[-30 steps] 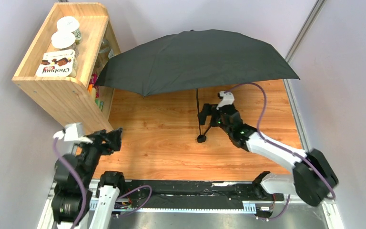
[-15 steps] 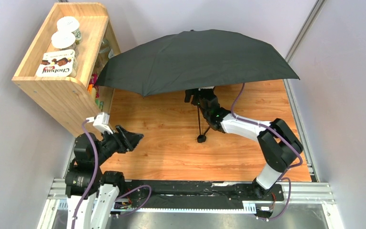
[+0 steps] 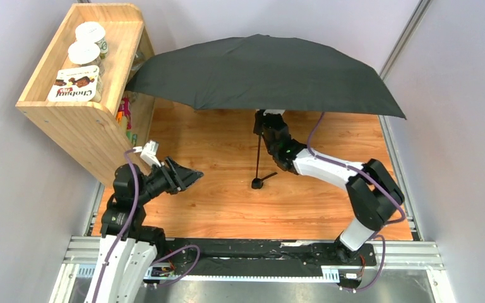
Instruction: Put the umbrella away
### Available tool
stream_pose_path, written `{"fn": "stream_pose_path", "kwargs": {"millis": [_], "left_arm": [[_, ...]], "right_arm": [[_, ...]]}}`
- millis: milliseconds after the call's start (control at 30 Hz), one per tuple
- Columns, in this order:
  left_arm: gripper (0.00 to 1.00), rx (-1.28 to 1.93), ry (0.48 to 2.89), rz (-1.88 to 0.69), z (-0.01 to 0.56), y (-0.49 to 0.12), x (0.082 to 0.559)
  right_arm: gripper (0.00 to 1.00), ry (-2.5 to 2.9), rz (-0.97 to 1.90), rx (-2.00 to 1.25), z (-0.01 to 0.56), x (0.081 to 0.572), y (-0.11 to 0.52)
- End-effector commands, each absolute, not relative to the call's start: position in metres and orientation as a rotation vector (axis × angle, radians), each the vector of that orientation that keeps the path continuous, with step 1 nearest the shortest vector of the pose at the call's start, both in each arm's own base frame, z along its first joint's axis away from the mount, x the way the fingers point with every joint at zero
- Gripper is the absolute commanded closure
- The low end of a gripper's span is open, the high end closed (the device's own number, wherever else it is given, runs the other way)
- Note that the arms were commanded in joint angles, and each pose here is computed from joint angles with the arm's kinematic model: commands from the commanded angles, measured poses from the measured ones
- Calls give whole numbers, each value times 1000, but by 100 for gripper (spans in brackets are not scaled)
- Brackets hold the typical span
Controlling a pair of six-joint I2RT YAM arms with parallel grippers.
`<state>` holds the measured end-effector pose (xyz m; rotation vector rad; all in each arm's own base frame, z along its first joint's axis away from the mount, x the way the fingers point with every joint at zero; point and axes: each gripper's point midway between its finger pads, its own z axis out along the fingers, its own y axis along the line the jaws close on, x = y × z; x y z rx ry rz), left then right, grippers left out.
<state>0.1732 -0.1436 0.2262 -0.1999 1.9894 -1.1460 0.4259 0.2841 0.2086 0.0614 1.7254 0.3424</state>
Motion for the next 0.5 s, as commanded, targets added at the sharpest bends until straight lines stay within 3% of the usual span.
{"fn": "stream_pose_path", "kwargs": {"millis": [0,333,467], "left_arm": [[37,-85,1897,-1244,253,-168,185],[33,294,1867,-1474,295,-302,202],[30,396,1709,-1665,334,-343,196]], "right_arm": [[100,1556,517,103,300,403,272],[100,1423,1040,-54,411,323,235],[100,1351,1152,-48,434,290,216]]}}
